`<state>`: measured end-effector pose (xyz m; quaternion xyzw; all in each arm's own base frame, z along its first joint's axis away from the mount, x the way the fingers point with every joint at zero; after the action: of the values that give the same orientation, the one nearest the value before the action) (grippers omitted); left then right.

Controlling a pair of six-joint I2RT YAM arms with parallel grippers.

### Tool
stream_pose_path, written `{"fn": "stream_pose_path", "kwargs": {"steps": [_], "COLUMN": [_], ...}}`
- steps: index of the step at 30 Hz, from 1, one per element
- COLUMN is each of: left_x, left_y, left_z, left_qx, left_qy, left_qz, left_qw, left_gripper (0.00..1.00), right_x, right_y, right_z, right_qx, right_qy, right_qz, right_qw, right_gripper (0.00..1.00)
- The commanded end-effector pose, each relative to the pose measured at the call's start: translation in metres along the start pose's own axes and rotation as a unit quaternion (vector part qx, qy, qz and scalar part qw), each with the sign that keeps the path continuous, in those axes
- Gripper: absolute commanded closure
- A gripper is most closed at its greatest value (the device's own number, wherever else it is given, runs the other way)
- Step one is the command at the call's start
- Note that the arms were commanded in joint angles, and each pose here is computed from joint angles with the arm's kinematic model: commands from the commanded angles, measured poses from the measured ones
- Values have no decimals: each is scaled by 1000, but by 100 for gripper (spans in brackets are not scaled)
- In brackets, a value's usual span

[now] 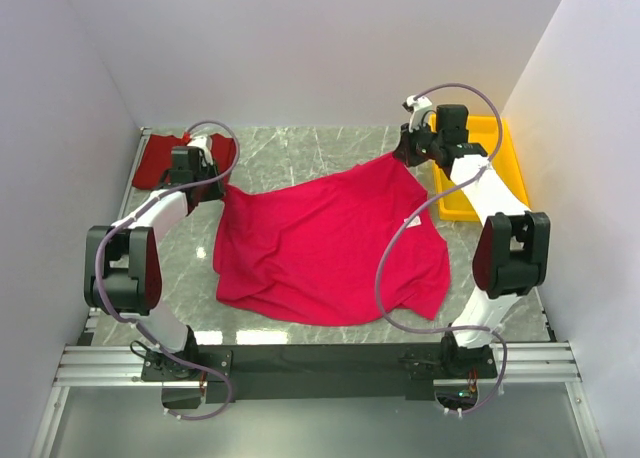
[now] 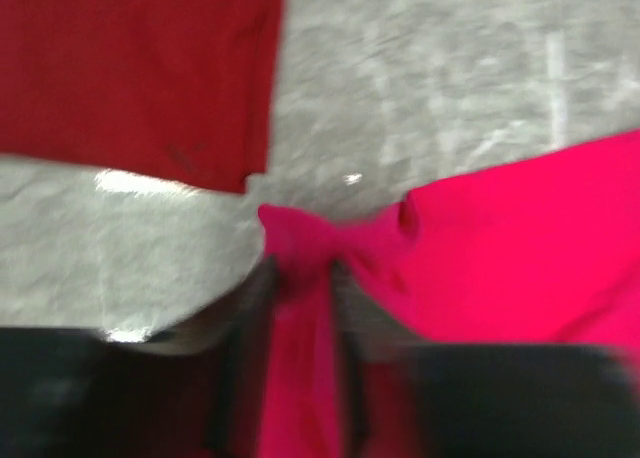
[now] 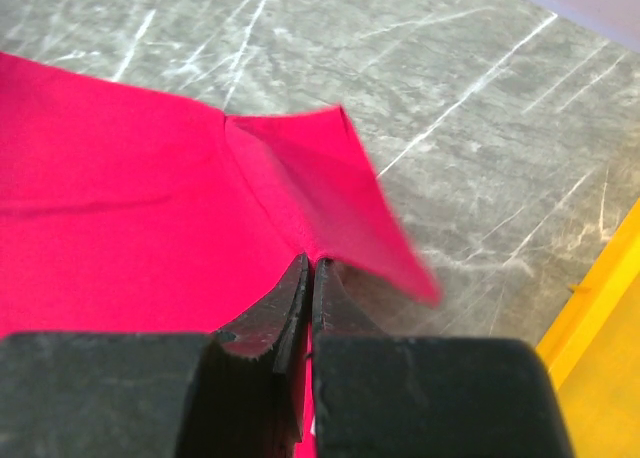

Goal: Fold and stack the t-shirts
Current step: Flatten the tshirt out

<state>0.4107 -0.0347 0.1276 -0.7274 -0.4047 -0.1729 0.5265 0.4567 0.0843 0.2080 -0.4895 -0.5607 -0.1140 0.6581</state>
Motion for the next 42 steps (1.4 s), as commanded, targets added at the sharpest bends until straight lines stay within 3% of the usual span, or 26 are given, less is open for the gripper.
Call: {"fn": "stream_pose_path", "kwargs": {"steps": [1, 4, 10, 17, 26, 42], "left_x": [9, 27, 40, 4, -19, -22], "left_y": [-14, -28, -45, -41, -17, 10], "left_z": [16, 24, 17, 23, 39, 53], "left_qx": [62, 96, 52, 29, 51, 121], "left_qy": [-2, -21, -69, -97, -102, -47], "left_qz": [-21, -47, -38, 23, 38, 42], "left_qw": [998, 994, 996, 995, 993, 991], "left_gripper": [58, 48, 45, 48, 55, 56], "right_x": [12, 7, 2, -1, -2, -3], "right_y": [-19, -20, -16, -13, -6, 1], "right_z": [5, 8, 8, 10, 8, 4], "right_qx": [3, 6, 8, 13, 18, 21], "right_qy": [-18, -14, -5, 3, 12, 20], "right_qz": [-22, -18, -11, -7, -2, 6], "right_qw": [1000, 1000, 1000, 1000, 1000, 1000], "right_gripper": [100, 100, 100, 100, 100, 100]}}
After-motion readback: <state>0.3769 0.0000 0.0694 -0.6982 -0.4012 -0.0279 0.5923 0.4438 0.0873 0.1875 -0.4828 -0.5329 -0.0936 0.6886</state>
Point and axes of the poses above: each gripper's point midway between its finger pads, its own y axis out along the fingers, its own z axis along the line the jaws close on, x = y × z, the point moved 4 cm from there along -y, back along the fingers, and after that the axes turned 13 degrees about -y, right-handed, at the moved point
